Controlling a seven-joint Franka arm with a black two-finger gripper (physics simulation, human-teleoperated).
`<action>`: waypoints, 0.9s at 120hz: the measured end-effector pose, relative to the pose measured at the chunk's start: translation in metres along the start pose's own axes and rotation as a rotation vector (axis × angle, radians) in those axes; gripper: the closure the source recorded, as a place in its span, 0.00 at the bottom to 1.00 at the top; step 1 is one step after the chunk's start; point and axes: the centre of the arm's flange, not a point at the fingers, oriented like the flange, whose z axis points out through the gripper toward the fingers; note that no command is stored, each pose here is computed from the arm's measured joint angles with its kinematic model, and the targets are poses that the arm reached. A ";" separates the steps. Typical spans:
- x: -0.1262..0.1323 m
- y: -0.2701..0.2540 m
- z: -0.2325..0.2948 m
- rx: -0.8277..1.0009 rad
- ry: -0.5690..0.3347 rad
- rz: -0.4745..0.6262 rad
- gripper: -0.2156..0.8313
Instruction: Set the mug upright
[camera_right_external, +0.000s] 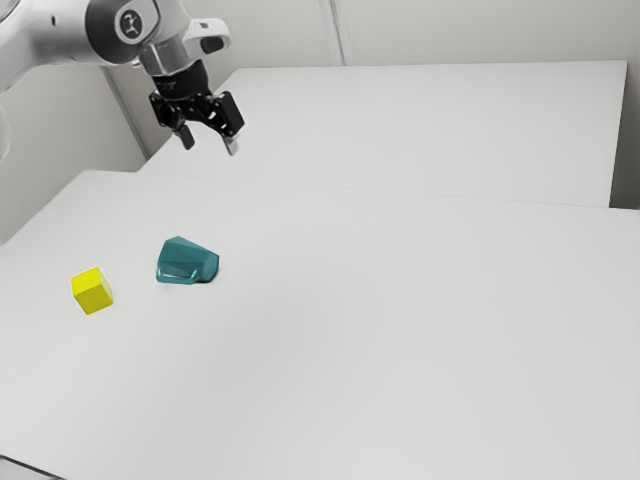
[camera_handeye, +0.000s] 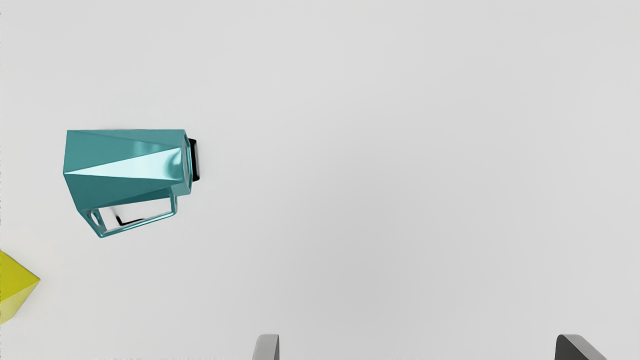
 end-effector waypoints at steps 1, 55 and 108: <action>0.000 0.000 0.000 0.000 0.000 0.000 0.21; -0.013 -0.029 0.047 -0.081 -0.097 -0.068 0.21; -0.056 -0.187 0.124 -0.388 -0.056 -0.043 0.21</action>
